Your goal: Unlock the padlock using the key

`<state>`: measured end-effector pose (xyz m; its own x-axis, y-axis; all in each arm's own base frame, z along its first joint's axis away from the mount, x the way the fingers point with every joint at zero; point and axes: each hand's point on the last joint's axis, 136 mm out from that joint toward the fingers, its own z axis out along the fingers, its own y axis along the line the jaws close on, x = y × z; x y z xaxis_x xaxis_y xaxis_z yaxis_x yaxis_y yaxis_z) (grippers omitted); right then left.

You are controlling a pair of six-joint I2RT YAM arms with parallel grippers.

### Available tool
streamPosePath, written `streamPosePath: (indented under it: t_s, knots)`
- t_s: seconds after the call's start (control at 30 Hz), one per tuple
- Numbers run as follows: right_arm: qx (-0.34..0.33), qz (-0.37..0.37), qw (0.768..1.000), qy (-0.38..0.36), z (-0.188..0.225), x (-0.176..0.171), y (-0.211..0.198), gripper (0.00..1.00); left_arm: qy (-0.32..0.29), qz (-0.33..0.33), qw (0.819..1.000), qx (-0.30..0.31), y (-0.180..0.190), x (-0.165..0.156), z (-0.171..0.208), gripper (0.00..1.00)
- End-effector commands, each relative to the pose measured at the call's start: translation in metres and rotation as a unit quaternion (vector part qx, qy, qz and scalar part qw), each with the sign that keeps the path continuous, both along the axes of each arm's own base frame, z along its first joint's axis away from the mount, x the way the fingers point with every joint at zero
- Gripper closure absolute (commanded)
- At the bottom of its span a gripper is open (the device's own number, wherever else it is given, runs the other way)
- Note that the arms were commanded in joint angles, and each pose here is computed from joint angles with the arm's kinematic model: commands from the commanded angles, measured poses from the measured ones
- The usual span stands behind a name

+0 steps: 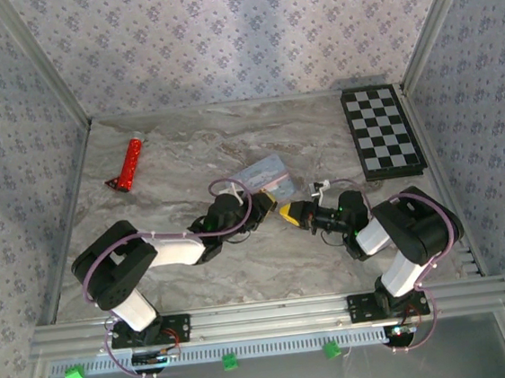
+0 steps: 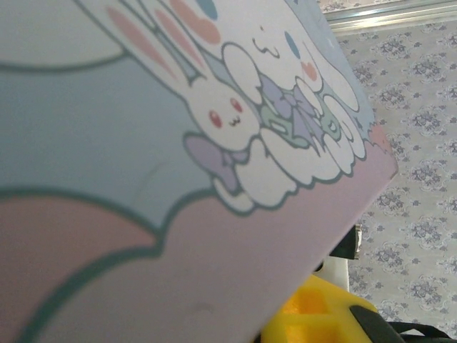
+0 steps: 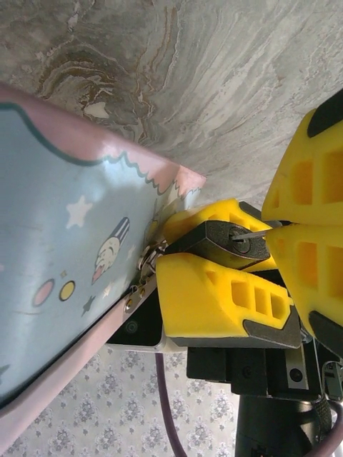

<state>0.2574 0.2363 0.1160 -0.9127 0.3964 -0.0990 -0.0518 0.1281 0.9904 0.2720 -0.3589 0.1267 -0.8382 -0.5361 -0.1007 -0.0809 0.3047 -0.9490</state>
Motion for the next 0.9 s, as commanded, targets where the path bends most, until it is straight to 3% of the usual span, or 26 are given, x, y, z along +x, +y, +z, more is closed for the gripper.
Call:
streamPosePath:
  t_s: [0.0, 0.87]
  knots:
    - [-0.003, -0.092, 0.996, -0.007, 0.003, 0.03, -0.017, 0.97, -0.017, -0.12, 0.99, -0.072, -0.037, -0.054, 0.036, 1.0]
    - [0.003, -0.1, 0.995, 0.004, 0.004, 0.021, 0.0, 1.0, -0.025, -0.064, 0.994, -0.079, -0.029, -0.038, 0.041, 1.0]
